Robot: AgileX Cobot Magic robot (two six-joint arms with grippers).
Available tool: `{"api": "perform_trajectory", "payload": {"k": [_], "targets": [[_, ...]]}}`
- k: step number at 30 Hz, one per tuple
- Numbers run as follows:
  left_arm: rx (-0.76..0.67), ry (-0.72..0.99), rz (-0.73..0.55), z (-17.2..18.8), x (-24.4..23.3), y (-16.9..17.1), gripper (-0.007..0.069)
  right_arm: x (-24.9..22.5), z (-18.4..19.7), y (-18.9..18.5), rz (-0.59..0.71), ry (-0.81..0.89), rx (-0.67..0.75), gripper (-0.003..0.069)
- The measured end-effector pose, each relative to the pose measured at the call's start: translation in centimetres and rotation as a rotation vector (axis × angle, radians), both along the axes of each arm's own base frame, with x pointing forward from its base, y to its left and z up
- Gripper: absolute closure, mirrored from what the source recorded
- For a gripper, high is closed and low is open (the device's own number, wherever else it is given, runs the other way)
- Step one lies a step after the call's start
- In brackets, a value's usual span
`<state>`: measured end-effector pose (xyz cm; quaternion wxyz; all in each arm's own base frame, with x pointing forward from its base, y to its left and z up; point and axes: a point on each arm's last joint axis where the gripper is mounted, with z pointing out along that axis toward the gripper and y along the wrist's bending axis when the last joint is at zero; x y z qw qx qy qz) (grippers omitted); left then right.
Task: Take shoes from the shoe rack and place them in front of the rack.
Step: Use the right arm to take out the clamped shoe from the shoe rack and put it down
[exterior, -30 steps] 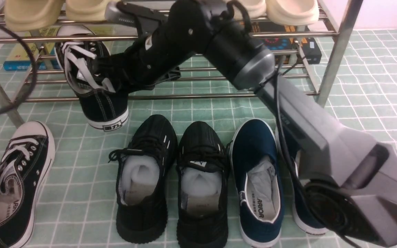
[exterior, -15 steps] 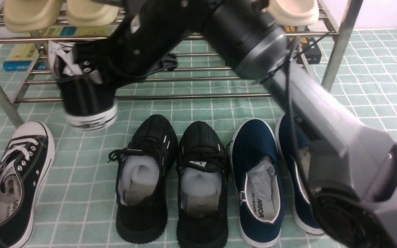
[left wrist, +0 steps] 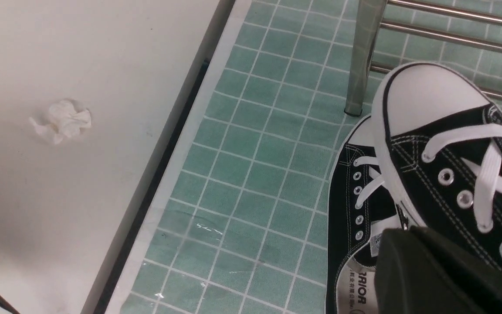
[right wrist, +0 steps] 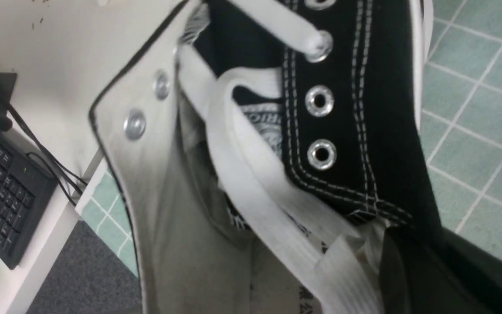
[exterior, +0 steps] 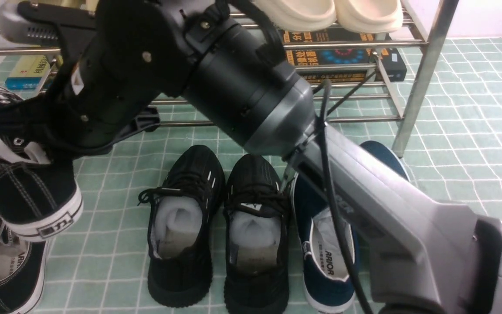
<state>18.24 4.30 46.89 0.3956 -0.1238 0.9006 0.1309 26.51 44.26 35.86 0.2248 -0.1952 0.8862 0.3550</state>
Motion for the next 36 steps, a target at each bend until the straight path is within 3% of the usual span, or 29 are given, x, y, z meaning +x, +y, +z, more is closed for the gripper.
{"api": "perform_trajectory", "payload": {"k": [10, 18, 24, 28, 31, 36], "targets": [[0.034, -0.028, 0.007, 0.7, -1.2, 0.1, 0.0613, -0.6, 0.0, 0.4, 0.025, 0.003, 0.005, 0.0627], [0.041, -0.033, 0.010, 0.8, -1.4, 0.1, 0.0613, -1.7, 1.2, 0.4, 0.130, -0.029, 0.032, 0.0627], [0.043, -0.033, 0.012, 0.8, -1.5, 0.2, 0.0610, -2.1, 4.1, -2.3, 0.159, -0.083, -0.019, 0.0627], [0.043, -0.033, 0.012, 0.8, -1.5, 0.2, 0.0610, -2.9, 4.2, -5.3, 0.115, -0.084, -0.177, 0.0627], [0.043, -0.033, 0.012, 0.8, -1.5, 0.2, 0.0609, -4.1, 4.5, -9.0, 0.006, -0.055, -0.279, 0.0627], [0.034, -0.038, 0.020, 0.8, -1.5, 0.2, 0.0608, -5.0, 3.5, -11.9, -0.202, 0.038, -0.298, 0.0627]]}}
